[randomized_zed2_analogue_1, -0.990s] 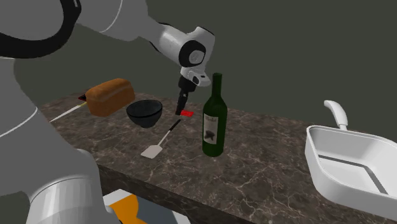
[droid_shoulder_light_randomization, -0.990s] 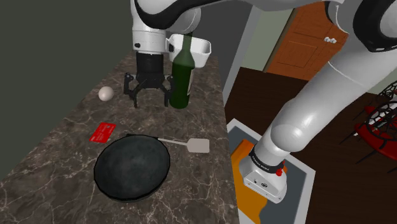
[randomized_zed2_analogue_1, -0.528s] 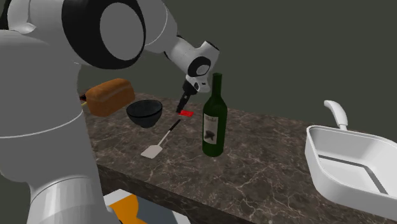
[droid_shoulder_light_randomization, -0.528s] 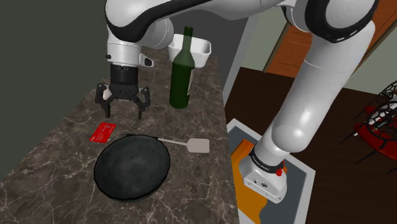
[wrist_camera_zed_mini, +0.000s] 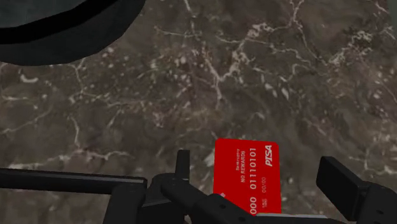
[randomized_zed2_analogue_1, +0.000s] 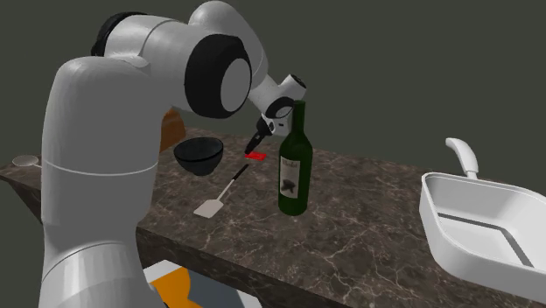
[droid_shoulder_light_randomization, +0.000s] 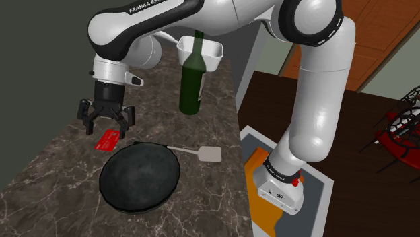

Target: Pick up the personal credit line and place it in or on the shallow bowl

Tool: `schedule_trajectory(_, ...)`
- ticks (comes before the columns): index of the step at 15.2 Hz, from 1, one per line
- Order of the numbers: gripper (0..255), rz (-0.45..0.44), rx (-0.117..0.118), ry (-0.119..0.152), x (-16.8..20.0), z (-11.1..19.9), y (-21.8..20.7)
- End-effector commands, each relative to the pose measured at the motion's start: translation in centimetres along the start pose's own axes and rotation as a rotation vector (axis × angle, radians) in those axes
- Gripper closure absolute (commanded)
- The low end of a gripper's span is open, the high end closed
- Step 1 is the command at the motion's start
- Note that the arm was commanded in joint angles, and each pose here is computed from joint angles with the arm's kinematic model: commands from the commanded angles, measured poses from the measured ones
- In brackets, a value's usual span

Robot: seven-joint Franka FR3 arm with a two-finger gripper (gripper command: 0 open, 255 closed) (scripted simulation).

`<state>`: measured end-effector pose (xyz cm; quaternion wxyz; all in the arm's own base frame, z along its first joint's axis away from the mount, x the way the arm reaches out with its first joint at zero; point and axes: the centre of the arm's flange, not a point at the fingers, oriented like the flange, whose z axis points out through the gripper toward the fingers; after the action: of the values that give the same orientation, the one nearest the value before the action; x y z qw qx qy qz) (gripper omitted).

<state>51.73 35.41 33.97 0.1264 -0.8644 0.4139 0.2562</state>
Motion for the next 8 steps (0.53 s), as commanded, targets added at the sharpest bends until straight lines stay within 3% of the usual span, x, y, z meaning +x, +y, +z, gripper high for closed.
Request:
schedule_trajectory(1, 0, 0.005, 0.003, -0.003, 0.1, 1.1, -0.4)
schedule_trajectory(8, 0, 0.005, 0.003, -0.003, 0.1, 3.5, -0.4)
